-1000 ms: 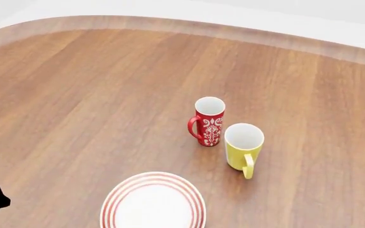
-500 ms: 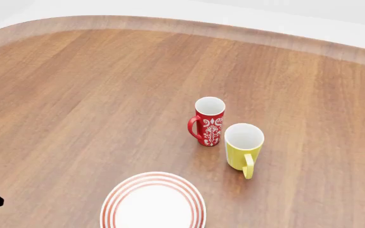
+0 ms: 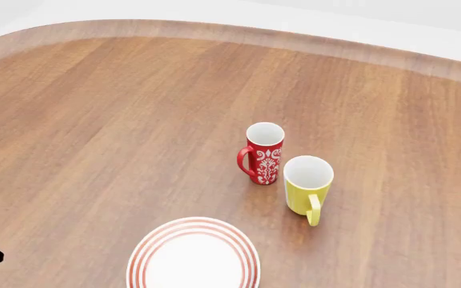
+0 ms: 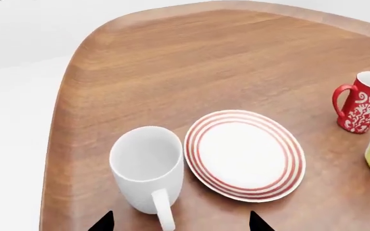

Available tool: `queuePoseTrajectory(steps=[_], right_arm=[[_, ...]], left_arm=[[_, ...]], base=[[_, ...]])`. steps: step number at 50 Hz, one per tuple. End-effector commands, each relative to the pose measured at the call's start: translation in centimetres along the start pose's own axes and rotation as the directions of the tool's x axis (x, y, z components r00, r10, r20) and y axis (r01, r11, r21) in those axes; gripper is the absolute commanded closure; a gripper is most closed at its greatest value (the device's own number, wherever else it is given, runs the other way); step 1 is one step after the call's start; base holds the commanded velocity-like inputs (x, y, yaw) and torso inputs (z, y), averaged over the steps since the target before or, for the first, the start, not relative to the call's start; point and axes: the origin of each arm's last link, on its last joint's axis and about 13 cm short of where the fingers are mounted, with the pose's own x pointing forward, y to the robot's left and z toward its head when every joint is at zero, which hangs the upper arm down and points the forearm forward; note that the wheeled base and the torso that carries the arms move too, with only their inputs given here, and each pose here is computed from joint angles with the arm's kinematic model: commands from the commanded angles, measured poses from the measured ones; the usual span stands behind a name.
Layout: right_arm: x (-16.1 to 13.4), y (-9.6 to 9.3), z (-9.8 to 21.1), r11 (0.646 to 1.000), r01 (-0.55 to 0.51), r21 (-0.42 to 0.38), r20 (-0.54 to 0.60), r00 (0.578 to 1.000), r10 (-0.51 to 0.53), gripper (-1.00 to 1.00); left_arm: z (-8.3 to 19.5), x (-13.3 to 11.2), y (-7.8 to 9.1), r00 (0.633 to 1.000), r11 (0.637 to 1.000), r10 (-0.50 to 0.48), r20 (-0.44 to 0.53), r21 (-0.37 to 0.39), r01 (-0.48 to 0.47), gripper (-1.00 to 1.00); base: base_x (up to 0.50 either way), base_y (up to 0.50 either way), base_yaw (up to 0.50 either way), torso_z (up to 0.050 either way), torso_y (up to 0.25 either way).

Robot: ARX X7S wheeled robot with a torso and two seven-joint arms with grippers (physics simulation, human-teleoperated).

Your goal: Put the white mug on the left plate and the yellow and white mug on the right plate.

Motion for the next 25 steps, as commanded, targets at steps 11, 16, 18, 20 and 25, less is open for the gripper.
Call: queuePoseTrajectory(steps=[11,16,18,20,25], right_arm=[[3.2,-2.3,0.1,0.996,-0.094,-0.001,-0.133,0.987,0.093,-1.0],[3.9,-2.7,0.5,0.995,-0.1,-0.002,-0.137,0.986,0.099,-1.0],[4.4,-2.8,0.6,0.994,-0.11,-0.003,-0.138,0.984,0.109,-1.0],[4.6,-2.9,0.6,0.993,-0.115,-0.007,-0.142,0.983,0.113,-1.0],[5.2,-2.9,0.8,0.991,-0.132,-0.014,-0.153,0.98,0.129,-1.0]], left_arm=[[0.3,-0.5,-0.2,1.0,1.0,0.001,0.004,-0.006,-0.001,-1.0],[0.4,-0.5,-0.2,1.0,1.0,0.004,0.006,-0.008,-0.004,-1.0],[0.4,-0.6,-0.2,1.0,1.0,0.005,0.006,-0.007,-0.005,-1.0],[0.4,-0.6,-0.1,1.0,1.0,0.004,0.006,-0.007,-0.004,-1.0],[0.2,-0.8,-0.1,1.0,1.0,0.005,0.001,-0.005,-0.005,-1.0]], base=[[0.0,0.0,0.0,0.0,0.0],[0.0,0.0,0.0,0.0,0.0],[0.0,0.0,0.0,0.0,0.0],[0.0,0.0,0.0,0.0,0.0],[0.0,0.0,0.0,0.0,0.0]])
